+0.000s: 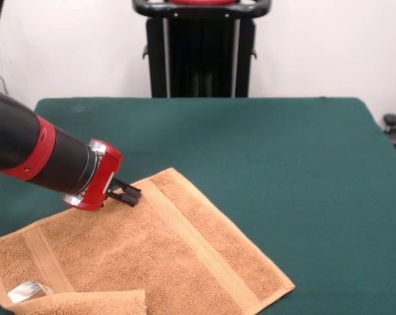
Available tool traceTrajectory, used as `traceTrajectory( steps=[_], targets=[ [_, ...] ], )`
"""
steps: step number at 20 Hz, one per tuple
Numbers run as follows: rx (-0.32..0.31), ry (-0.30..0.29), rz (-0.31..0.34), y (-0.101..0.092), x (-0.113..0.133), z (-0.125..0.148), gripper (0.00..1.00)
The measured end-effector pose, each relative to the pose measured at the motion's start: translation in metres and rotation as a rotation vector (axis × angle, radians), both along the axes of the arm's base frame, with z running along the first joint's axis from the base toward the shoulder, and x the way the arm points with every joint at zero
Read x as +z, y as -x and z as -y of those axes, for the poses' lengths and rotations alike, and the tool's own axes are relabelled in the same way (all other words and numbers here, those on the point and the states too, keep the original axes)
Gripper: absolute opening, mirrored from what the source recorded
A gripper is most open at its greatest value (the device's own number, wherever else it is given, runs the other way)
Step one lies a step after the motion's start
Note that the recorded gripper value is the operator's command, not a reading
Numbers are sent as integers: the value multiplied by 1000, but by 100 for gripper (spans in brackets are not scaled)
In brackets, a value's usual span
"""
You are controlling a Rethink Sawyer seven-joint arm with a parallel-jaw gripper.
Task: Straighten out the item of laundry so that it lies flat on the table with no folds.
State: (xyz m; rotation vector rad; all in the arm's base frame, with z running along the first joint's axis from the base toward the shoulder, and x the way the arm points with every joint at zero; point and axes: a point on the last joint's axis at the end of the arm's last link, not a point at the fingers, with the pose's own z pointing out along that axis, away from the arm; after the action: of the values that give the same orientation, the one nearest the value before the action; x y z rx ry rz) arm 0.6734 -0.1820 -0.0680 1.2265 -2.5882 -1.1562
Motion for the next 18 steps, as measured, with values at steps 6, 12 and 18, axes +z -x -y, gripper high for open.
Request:
traceTrajectory(
  steps=[6,12,18],
  targets=[
    [-13,11,24,3,2,-1,0],
    [-17,21,34,6,3,-3,0],
    [-18,19,31,14,3,-10,0]
  ],
)
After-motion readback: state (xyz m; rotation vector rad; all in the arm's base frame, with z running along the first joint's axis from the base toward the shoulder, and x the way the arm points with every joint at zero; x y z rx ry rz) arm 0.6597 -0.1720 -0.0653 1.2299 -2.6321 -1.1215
